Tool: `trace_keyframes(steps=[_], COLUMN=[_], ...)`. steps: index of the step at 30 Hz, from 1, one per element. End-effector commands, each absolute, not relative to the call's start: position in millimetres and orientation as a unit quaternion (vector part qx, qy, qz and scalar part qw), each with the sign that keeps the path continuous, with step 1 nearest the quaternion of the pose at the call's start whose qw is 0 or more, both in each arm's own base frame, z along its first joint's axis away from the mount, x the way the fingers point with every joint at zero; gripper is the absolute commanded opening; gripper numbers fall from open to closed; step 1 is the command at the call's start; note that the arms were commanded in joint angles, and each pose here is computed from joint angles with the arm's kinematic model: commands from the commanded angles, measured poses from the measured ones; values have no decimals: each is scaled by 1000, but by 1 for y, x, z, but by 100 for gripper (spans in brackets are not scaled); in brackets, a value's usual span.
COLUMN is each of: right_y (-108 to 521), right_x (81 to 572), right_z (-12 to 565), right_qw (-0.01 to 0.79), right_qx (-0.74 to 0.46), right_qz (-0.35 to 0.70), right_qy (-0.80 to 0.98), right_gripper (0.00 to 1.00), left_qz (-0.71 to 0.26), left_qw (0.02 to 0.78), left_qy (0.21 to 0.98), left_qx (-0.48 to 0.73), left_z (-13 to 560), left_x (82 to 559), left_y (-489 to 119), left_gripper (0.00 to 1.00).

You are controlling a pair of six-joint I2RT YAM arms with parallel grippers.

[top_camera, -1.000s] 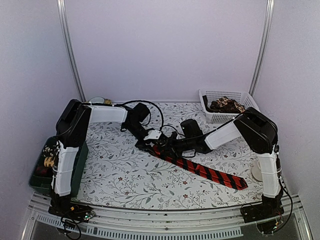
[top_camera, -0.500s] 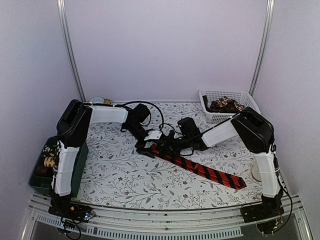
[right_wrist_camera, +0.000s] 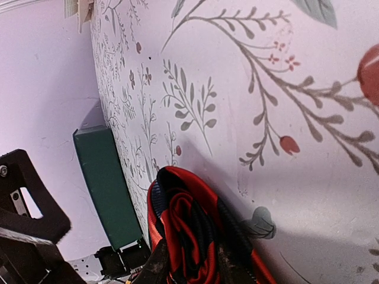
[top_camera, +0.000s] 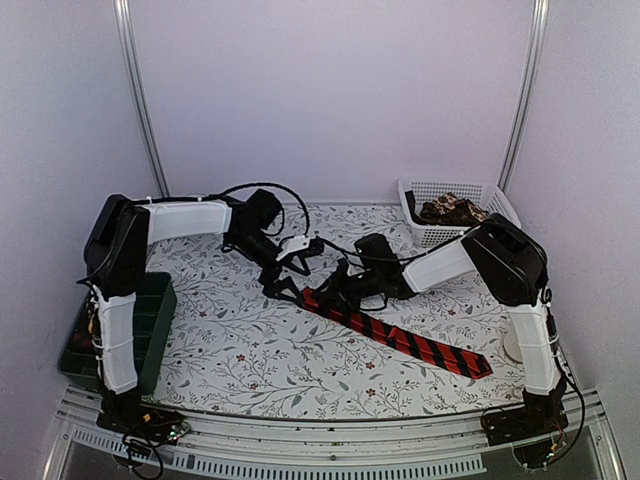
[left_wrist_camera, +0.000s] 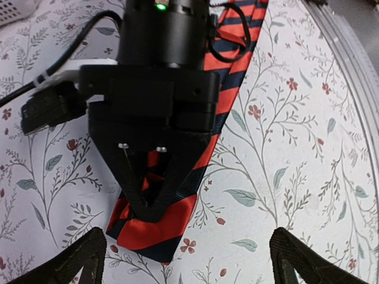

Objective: Roll the ties
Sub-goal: Roll the tie at the center of the board.

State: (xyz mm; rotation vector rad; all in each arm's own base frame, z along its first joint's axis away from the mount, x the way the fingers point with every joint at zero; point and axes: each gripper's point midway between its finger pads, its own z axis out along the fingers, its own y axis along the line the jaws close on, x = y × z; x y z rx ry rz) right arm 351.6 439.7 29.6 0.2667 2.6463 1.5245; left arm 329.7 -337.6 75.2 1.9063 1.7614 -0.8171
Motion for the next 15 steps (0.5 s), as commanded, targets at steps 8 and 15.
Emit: trace_keyframes(steps=[8,15], right_y=[416,416], right_x=[334,334], right_z=[-57,-59], right_qw=[-10,-12], right_qx=[117,120], right_qz=[433,435], right_qy=[894,892], right_gripper=[24,23], left_qz=[-393,-448], left_qw=[96,95], left_qy=[833,850], left_qx=[377,261], left_z=[42,26], left_x=[365,373], left_y=[-293,-296], left_gripper=[60,59])
